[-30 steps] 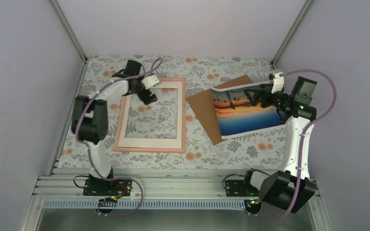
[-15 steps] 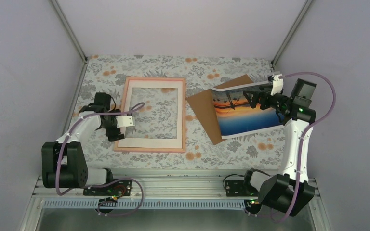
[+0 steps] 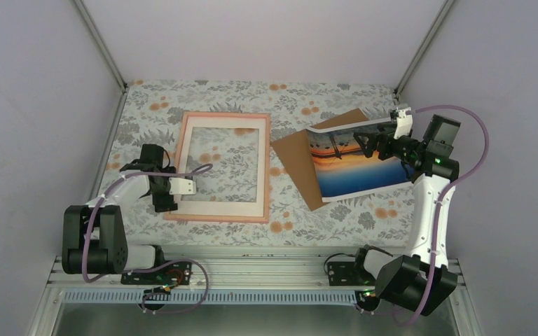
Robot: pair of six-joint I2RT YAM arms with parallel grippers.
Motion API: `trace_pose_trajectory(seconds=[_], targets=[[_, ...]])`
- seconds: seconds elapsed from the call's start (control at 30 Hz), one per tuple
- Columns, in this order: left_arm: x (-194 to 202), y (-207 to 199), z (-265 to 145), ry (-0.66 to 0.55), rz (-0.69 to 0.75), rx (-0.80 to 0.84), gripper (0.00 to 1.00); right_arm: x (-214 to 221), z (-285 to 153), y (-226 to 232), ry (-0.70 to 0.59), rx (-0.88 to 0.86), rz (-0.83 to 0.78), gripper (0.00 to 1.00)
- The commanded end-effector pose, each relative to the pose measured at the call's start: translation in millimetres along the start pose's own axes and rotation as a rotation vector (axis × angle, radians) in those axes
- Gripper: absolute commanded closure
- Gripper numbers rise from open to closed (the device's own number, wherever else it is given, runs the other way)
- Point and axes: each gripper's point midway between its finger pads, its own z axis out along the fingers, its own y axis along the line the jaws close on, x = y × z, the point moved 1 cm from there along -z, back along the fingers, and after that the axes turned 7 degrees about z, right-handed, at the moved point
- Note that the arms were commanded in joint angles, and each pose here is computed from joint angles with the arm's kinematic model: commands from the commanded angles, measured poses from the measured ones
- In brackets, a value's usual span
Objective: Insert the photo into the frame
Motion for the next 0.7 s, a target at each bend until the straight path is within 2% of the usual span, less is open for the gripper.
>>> trace_pose_trajectory(seconds=[0.0, 0.13, 0.27, 0.47, 0.67], targets=[[7, 4, 5, 0.055, 0.040, -0.054, 0.03, -3, -2, 0, -0.019, -0.010, 0.000, 0.00], [4, 5, 1, 0.058, 0.054, -0.059, 0.03, -2, -2, 0, -0.018, -0.010, 0.001, 0.00], [-23, 9, -26, -0.044, 0.060, -0.021, 0.03, -3, -2, 0, -0.019, -0.009, 0.000, 0.00], [-103, 31, -56, -0.209, 0.042, -0.059, 0.03, -2, -1, -1, -0.019, -0.010, 0.002, 0.00], [-189, 32, -51, -0.311, 0.025, -0.058, 0.03, -2, -1, -2, -0.016, -0.003, 0.003, 0.00]])
